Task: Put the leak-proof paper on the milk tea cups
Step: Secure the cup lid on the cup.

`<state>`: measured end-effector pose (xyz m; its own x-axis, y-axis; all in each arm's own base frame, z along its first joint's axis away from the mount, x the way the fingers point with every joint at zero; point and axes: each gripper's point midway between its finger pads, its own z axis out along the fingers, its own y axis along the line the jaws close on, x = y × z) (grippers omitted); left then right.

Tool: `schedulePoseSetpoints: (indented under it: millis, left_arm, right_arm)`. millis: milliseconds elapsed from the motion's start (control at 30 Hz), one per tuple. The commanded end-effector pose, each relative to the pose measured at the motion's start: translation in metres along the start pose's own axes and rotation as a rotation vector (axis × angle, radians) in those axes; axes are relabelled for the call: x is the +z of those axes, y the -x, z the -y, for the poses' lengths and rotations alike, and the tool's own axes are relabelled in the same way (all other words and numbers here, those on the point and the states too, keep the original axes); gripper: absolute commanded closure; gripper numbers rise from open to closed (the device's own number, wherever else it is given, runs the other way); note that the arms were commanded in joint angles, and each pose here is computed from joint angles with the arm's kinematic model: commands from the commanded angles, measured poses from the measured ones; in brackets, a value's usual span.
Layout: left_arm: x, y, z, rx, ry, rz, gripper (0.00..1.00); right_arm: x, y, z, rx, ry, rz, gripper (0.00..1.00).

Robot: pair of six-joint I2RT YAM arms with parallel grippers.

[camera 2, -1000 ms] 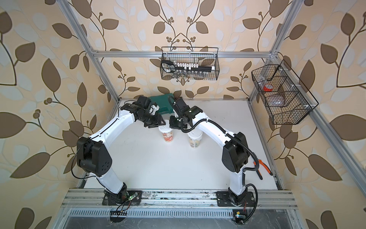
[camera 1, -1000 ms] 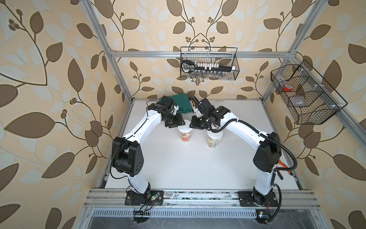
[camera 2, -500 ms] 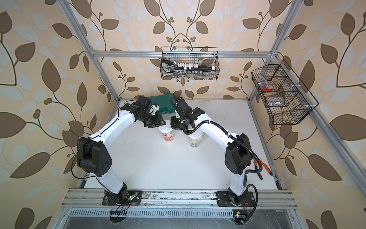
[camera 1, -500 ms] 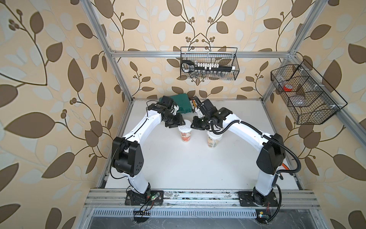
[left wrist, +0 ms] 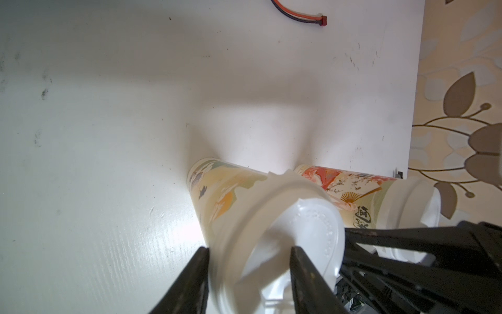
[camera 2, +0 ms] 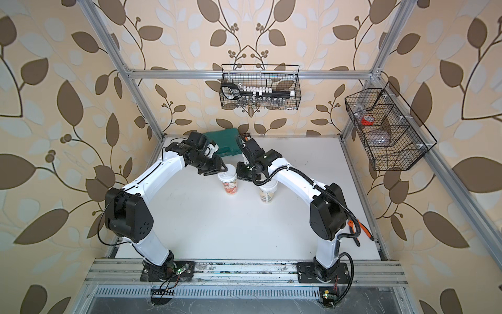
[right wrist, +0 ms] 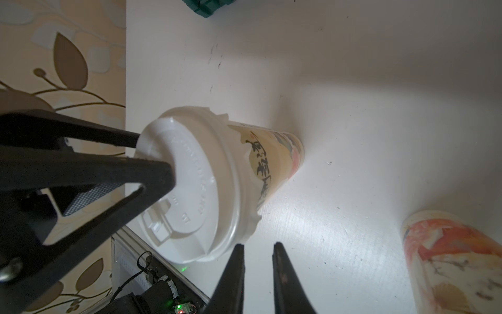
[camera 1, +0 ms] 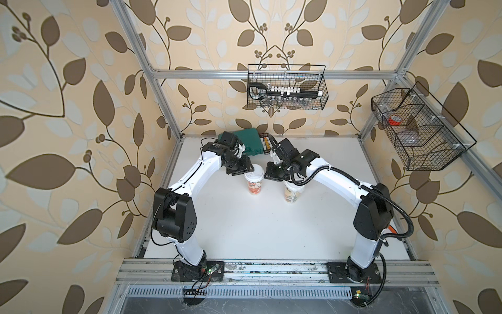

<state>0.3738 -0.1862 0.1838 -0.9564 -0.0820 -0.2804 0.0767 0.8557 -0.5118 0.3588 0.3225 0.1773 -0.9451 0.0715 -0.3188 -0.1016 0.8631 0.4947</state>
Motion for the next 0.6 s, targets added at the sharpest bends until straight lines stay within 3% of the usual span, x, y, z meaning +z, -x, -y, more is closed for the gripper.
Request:
schedulePoseSetpoints:
  millis: [0,567]
  left_arm:
    - [0.006,-0.026,-0.018,-0.042,0.07,-0.087,0.51]
    - [0.007,-0.026,-0.018,-0.042,0.07,-0.089,0.51]
  right_arm:
    - [-0.002,0.004,-0.006,0.003,0.021,0.004,0.8]
    - [-0.006,0.011,-0.015,0.001,0.049,0.026,0.8]
